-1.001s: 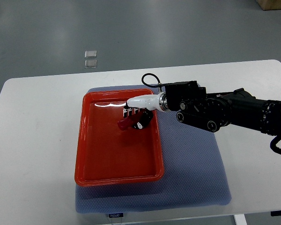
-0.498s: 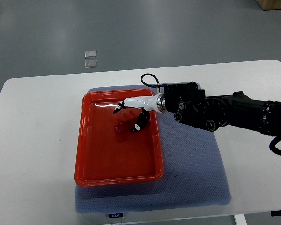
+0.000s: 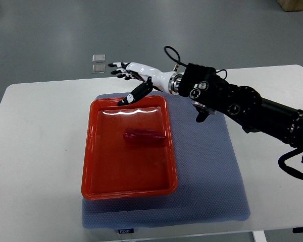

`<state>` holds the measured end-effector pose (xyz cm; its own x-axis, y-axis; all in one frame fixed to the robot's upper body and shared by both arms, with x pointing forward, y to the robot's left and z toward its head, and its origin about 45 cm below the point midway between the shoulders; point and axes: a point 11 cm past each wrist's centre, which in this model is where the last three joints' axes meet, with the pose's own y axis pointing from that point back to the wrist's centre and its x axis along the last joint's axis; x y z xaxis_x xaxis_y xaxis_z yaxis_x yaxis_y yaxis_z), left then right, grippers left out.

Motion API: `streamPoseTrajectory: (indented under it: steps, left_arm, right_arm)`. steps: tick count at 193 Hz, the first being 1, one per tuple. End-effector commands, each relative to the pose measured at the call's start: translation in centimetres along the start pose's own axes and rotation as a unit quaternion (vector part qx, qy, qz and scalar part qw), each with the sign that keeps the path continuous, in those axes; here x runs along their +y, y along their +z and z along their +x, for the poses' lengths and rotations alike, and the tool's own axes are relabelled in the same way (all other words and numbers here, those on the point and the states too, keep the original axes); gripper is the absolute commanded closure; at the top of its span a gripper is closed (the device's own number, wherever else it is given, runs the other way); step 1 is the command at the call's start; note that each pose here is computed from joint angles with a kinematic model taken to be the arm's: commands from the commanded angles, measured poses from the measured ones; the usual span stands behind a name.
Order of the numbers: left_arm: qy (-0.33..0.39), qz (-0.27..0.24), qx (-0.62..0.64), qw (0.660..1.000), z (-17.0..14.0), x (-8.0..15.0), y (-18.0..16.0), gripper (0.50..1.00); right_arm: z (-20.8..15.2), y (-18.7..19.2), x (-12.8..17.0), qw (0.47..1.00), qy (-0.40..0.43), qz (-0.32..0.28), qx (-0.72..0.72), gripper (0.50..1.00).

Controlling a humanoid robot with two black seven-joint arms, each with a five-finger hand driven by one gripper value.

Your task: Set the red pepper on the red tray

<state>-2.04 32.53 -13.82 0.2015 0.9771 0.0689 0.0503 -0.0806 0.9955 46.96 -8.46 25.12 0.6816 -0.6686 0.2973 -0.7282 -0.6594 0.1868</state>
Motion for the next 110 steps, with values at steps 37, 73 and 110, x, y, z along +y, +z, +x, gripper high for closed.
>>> streamPoseTrajectory:
  steps: [37, 73, 110]
  left_arm:
    - [0.0, 0.001, -0.002, 1.0, 0.0, 0.0, 0.0, 0.5]
    - [0.0, 0.005, -0.002, 1.0, 0.0, 0.0, -0.2, 0.5]
    - [-0.001, 0.005, -0.001, 1.0, 0.0, 0.0, -0.2, 0.5]
  right_arm:
    - [7.6, 9.3, 8.2, 0.87, 0.202, 0.088, -0.442, 0.583]
    - [7.4, 12.6, 10.4, 0.812, 0.226, 0.11, -0.527, 0.583]
    - [7.6, 12.7, 10.7, 0.805, 0.228, 0.115, -0.535, 0.583]
